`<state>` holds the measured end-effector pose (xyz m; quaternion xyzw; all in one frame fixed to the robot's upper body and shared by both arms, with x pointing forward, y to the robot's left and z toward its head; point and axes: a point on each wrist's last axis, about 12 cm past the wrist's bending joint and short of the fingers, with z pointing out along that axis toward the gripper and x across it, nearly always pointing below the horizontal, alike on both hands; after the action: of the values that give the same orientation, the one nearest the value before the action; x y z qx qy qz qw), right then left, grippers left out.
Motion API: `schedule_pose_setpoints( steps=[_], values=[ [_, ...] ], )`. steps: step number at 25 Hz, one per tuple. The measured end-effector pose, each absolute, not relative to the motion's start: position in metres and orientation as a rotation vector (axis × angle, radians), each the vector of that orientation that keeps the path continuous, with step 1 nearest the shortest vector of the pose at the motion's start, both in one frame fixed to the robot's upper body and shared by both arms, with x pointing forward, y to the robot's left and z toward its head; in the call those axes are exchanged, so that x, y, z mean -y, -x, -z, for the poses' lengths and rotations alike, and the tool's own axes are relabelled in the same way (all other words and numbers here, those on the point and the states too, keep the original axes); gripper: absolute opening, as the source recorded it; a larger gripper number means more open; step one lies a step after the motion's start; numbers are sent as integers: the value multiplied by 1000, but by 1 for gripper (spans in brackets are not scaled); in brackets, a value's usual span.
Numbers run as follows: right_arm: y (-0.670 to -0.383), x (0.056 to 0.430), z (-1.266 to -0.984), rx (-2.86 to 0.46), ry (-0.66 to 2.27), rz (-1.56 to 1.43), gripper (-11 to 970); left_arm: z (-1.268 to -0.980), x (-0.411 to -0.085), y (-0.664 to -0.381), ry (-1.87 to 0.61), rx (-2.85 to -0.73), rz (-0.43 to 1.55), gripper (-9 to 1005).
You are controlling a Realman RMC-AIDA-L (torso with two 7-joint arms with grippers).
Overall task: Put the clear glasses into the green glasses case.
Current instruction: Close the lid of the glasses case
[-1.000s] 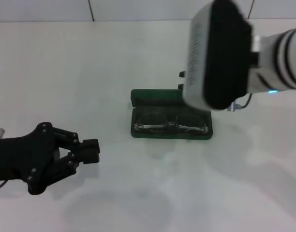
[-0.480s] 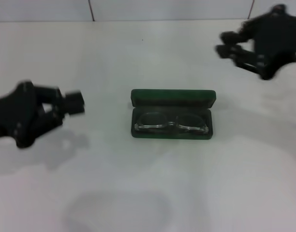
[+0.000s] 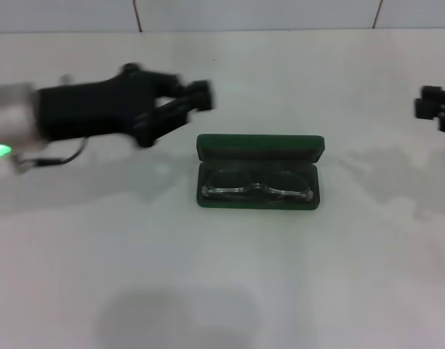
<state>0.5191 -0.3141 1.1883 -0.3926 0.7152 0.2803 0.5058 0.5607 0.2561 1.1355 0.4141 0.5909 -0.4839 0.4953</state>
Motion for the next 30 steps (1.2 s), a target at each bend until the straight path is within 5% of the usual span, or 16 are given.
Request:
schedule_pose_setpoints(
  steps=[14,30],
  values=[
    [-496,366,-1138,-1760,713,-695,177,-1104,-165,-603,-1031,-1710,1004,230],
    [-494,366,-1126,-1759,685,-730,180,-1089,-168,-605,-1003,-1803,930,144]
  ],
)
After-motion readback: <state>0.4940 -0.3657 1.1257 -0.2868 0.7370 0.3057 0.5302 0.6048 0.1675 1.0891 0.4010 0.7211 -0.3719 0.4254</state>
